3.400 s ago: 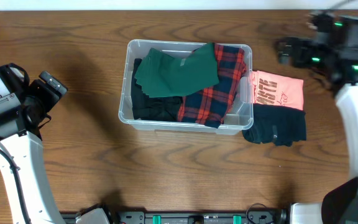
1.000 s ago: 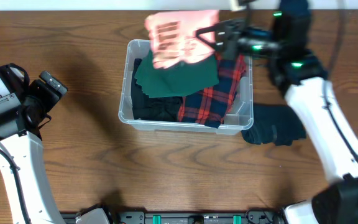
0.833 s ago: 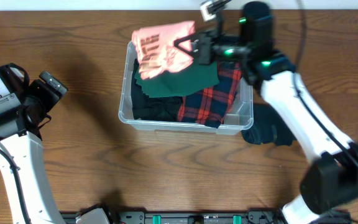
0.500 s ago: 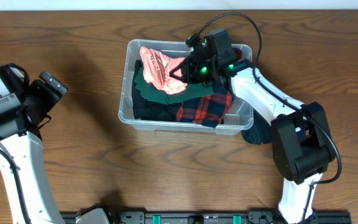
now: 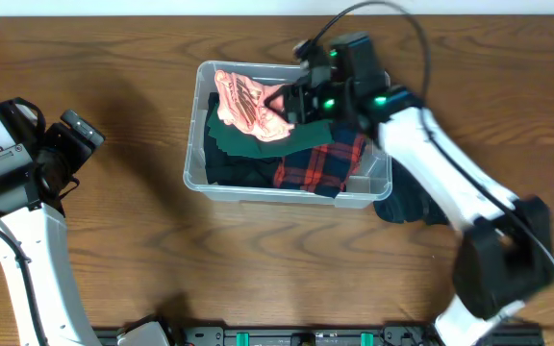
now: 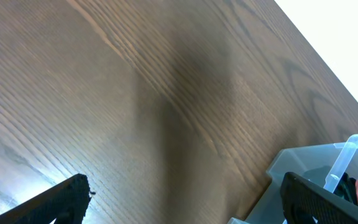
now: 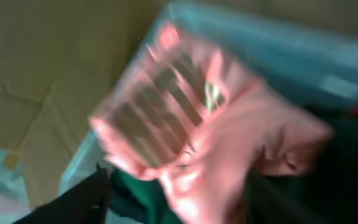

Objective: Pack container
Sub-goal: 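Release the pink shirt in the container and withdraw the right gripper, then grasp the dark green garment on the right with the right gripper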

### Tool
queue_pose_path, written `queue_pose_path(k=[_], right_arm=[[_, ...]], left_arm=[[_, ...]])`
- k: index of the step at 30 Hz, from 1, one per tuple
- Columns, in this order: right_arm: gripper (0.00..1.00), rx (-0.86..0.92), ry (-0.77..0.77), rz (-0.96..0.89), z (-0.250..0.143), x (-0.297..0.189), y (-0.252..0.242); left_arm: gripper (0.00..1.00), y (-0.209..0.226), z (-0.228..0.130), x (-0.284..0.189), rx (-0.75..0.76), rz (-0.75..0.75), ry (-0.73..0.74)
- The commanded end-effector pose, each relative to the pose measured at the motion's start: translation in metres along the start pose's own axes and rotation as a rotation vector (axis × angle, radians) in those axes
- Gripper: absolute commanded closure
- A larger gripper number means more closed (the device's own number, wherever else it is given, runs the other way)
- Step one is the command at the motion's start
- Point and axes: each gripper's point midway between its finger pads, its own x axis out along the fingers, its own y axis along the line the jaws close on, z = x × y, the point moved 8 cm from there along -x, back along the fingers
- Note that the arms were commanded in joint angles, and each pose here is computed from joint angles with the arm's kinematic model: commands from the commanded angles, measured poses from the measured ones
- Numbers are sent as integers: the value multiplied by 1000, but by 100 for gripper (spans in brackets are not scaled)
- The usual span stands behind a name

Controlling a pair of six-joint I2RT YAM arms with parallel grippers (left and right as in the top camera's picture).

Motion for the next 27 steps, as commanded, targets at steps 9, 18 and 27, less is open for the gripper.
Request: queue_pose_path(k=[9,18,27], right_arm=[[22,217,-256,-357,19,-202,-88],[14,645,-4,-562,-70,-255,-201],[22,794,344,-475,-134,-213,-254]], left_arm=[[2,1,2,0,10,10,-6],[2,1,2,0,10,10,-6],[2,1,2,0,10,10,-6]])
